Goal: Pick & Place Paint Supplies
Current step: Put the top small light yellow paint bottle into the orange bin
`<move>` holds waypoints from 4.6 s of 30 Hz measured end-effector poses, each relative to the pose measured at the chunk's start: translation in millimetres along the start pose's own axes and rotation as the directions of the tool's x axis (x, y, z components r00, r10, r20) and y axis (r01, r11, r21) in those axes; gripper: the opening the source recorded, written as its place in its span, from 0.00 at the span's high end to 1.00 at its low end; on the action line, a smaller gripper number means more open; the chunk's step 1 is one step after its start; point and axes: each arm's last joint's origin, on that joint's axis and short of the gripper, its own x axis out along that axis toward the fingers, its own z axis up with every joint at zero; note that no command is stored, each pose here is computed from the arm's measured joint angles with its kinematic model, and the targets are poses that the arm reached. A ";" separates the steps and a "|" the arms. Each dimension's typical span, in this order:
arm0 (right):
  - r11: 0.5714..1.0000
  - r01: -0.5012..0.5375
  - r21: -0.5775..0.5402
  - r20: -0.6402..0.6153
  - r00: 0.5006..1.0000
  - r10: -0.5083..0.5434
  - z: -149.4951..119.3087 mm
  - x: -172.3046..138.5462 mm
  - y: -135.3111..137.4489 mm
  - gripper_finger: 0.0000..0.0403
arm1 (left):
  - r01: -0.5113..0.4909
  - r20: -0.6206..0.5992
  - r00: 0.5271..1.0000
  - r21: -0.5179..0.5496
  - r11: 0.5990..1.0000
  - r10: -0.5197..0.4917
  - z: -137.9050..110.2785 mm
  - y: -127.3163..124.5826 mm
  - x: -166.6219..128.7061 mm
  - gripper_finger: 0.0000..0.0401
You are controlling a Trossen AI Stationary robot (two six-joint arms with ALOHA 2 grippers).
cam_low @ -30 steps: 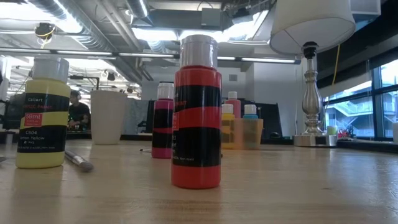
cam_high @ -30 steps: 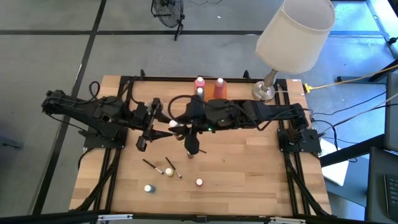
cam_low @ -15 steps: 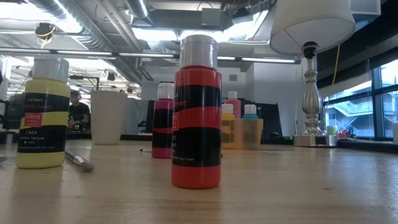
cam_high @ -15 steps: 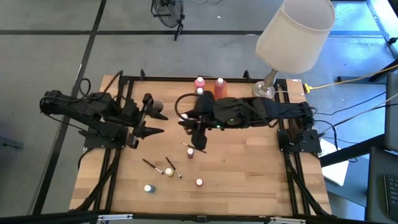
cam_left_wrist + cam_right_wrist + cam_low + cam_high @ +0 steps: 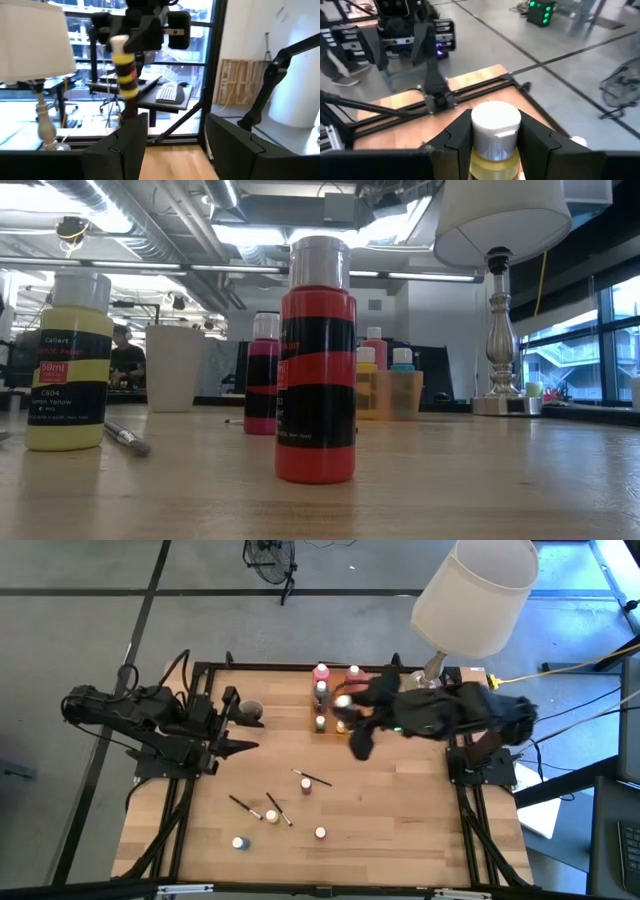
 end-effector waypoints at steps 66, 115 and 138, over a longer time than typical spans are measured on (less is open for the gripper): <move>0.996 -0.012 -0.084 -0.370 0.929 -0.020 -174.8 179.5 -147.3 0.70 | -0.329 0.130 0.937 0.007 0.944 0.326 20.1 14.1 -44.7 0.54; 0.830 -0.476 -0.291 0.559 0.620 0.551 -9.8 34.3 -101.9 0.70 | -0.470 0.346 0.857 0.220 0.855 0.382 -11.6 32.4 92.0 0.53; 0.831 -0.505 -0.236 0.548 0.637 0.542 -12.2 44.3 -99.9 0.70 | -0.330 0.378 0.887 0.115 0.937 0.267 -35.5 56.0 126.1 0.47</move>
